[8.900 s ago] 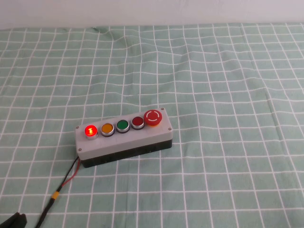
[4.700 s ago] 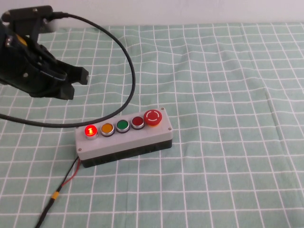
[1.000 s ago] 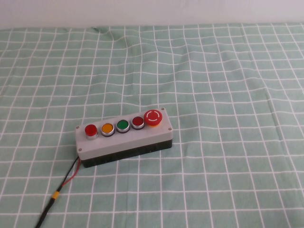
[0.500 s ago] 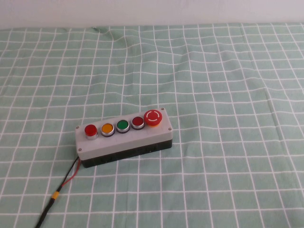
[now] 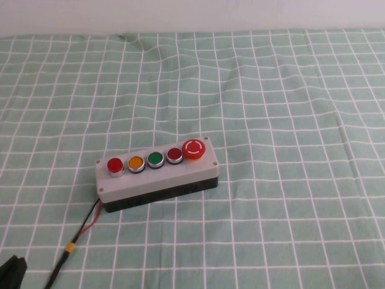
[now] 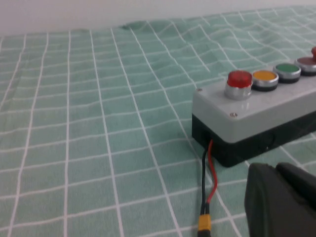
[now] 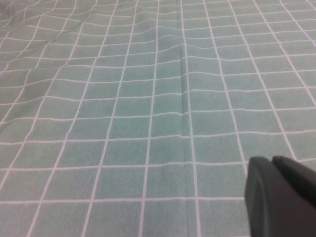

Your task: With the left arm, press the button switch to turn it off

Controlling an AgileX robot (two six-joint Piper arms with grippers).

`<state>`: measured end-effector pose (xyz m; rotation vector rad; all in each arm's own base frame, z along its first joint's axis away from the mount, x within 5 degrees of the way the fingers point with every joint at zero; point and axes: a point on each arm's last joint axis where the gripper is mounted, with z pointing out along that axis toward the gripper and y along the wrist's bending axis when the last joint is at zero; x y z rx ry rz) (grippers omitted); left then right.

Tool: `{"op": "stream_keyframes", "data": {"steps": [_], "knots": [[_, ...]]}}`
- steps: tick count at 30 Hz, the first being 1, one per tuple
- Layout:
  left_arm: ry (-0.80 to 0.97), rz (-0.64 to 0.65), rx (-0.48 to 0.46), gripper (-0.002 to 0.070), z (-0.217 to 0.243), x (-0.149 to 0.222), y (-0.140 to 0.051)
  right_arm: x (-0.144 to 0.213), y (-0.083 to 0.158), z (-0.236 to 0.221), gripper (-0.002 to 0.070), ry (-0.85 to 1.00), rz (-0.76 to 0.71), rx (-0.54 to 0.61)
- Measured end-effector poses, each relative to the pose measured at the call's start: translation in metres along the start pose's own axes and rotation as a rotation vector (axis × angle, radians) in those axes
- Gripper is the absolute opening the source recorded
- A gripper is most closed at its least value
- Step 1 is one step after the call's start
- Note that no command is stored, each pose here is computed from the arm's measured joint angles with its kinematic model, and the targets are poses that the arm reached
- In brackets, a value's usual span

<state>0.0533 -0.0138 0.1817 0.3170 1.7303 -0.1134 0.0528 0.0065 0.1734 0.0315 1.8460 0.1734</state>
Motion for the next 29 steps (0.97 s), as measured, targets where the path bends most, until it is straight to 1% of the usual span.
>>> {"op": "stream_keyframes", "data": {"steps": [7, 29], "knots": [[0.127, 0.009, 0.011, -0.0003, -0.001, 0.012, -0.001, 0.000, 0.000, 0.000, -0.0016, 0.000, 0.000, 0.000], [0.129, 0.020, 0.011, -0.0003, -0.001, 0.012, -0.001, 0.000, 0.000, 0.000, -0.0016, 0.000, 0.000, 0.000]]}}
